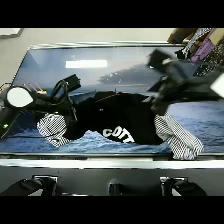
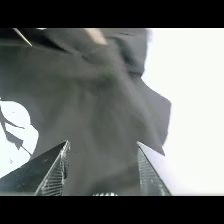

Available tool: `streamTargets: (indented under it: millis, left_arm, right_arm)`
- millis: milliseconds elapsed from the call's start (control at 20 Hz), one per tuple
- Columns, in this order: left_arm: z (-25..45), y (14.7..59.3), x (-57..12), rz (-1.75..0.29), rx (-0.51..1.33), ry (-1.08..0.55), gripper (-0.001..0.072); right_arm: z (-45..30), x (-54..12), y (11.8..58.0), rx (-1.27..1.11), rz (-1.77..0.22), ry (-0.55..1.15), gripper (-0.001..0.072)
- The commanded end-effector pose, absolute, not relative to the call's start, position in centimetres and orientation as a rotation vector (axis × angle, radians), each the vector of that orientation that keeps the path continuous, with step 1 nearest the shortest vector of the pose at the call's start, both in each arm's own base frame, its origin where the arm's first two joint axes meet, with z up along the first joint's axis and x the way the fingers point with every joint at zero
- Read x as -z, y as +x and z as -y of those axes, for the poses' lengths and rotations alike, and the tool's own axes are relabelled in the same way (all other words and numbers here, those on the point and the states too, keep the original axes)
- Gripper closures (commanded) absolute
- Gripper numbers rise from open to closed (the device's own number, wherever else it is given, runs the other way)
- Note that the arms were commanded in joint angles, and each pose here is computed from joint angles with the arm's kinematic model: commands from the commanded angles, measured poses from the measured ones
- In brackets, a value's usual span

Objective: Fold the clothes and pants, and hang the long-sleeved shirts on hangers.

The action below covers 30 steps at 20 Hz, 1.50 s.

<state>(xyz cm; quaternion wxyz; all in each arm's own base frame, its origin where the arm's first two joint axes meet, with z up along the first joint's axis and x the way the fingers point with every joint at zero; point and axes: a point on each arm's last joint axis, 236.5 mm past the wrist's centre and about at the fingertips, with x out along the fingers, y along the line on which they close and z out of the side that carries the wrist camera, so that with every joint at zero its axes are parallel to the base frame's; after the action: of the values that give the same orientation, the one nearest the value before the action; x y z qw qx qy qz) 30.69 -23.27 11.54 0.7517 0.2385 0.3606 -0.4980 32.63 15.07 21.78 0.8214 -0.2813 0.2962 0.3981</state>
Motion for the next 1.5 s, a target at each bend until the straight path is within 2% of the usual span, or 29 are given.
streamTargets:
  millis: [0,150,300,500,750,1150,1200,1250,1300,1400,1450]
  left_arm:
    - [22.9,29.8,-14.0,-0.723,1.074,0.533,0.0689]
    - [22.6,28.4,-15.3,-0.699,1.084,0.547,0.0689]
    - [22.7,26.4,-15.9,-0.704,1.127,0.569,0.0689]
    - [24.1,24.9,-16.2,-0.680,1.177,0.594,0.0689]
    - [24.4,24.7,-16.2,-0.677,1.187,0.598,0.0689]
    - [24.5,24.9,-16.3,-0.671,1.181,0.596,0.0689]
    - [24.5,24.9,-16.3,-0.671,1.181,0.596,0.0688]
    - [24.5,24.9,-16.3,-0.671,1.182,0.596,0.0688]
    - [24.5,24.9,-16.3,-0.671,1.182,0.595,0.0689]
    - [24.5,24.9,-16.3,-0.671,1.182,0.596,0.0688]
    - [24.5,24.9,-16.3,-0.672,1.182,0.595,0.0688]
  right_arm:
    - [-8.5,-24.4,30.9,-0.651,-0.658,-0.532,0.0221]
    - [-5.8,-23.6,30.3,-0.618,-0.684,-0.512,0.0225]
    - [-6.3,-21.1,30.4,-0.714,-0.700,-0.581,0.0226]
    - [-8.2,-18.8,31.7,-0.849,-0.705,-0.525,0.0225]
    - [-10.4,-15.3,32.0,-1.075,-0.758,-0.457,0.0227]
    - [-11.0,-12.5,31.9,-1.171,-0.796,-0.419,0.0233]
    - [-11.0,-12.2,32.1,-1.162,-0.795,-0.410,0.0241]
    - [-11.3,-12.0,32.2,-1.170,-0.784,-0.401,0.0318]
    - [-11.5,-11.8,32.3,-1.176,-0.762,-0.403,0.0347]
    - [-12.0,-11.4,33.0,-1.167,-0.727,-0.373,0.0374]
    - [-12.3,-11.5,33.0,-1.173,-0.720,-0.356,0.0446]
